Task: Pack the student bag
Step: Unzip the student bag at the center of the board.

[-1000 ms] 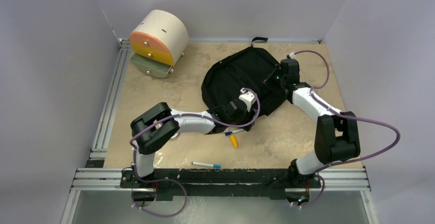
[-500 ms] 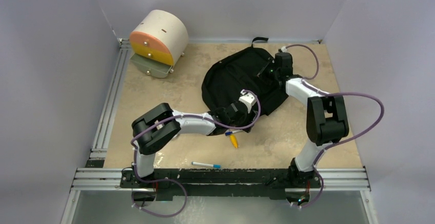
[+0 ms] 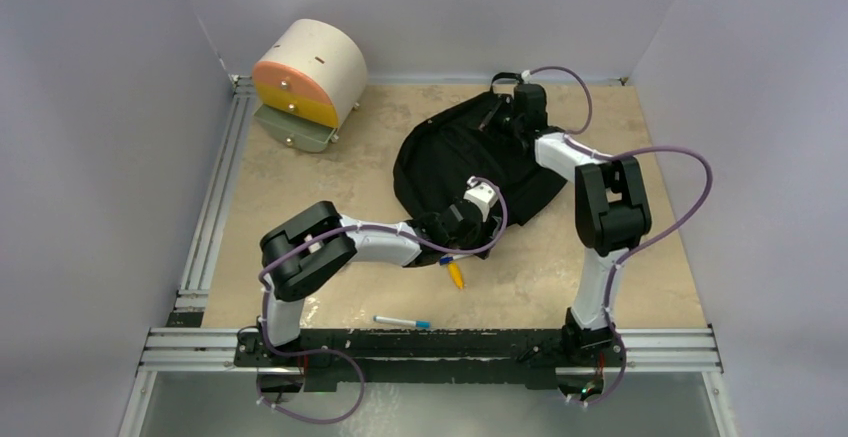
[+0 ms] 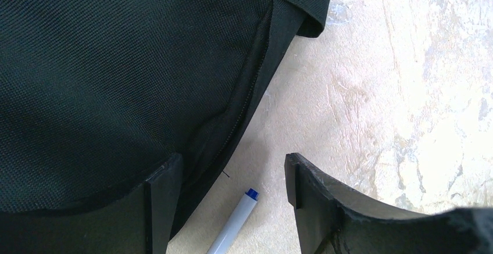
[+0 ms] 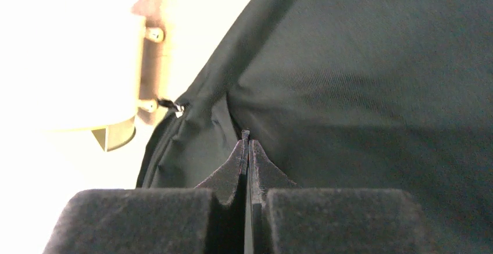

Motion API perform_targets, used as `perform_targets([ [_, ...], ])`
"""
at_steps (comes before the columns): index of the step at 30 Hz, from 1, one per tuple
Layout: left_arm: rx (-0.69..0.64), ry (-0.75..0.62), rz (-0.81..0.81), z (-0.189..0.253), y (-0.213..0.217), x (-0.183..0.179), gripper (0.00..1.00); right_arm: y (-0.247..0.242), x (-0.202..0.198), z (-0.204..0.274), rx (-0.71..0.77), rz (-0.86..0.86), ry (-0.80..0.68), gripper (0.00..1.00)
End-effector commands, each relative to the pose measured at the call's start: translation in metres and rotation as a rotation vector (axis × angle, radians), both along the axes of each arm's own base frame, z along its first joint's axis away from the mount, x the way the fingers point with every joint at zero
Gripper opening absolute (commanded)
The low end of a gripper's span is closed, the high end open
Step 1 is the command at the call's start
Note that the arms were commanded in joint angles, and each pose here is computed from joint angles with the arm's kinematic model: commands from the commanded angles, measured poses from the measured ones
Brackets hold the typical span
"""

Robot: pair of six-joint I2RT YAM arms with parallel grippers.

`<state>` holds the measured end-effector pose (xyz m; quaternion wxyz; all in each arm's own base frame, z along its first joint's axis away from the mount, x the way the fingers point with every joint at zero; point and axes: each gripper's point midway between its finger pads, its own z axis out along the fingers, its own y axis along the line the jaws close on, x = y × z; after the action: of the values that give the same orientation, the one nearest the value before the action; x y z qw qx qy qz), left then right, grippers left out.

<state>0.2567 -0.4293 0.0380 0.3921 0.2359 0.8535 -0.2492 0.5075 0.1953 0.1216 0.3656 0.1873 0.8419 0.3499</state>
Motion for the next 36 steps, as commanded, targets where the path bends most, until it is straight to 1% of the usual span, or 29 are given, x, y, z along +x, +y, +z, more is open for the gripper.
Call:
perform_targets([
  [1,0.117,0.120,-0.011,-0.051,0.020,-0.027,0.64,0.021,0.034,0.045,0.054,0.072,-0.168,0.00],
  [5,0.127,0.129,-0.009,-0.056,0.022,-0.029,0.64,0.033,0.048,0.040,0.058,0.111,-0.182,0.00],
  [12,0.138,0.137,-0.007,-0.061,0.023,-0.031,0.64,0.055,0.058,0.072,0.075,0.138,-0.333,0.00],
  [19,0.142,0.137,-0.011,-0.061,0.022,-0.032,0.64,0.063,0.064,0.088,0.089,0.144,-0.426,0.00],
  [24,0.146,0.137,-0.012,-0.061,0.021,-0.033,0.63,0.059,0.071,0.084,0.085,0.109,-0.454,0.00],
  [31,0.151,0.139,-0.011,-0.062,0.021,-0.034,0.63,0.060,0.079,0.070,0.070,0.091,-0.446,0.00],
  [36,0.152,0.141,-0.016,-0.062,0.020,-0.035,0.63,0.054,0.081,0.074,0.058,0.049,-0.485,0.00],
])
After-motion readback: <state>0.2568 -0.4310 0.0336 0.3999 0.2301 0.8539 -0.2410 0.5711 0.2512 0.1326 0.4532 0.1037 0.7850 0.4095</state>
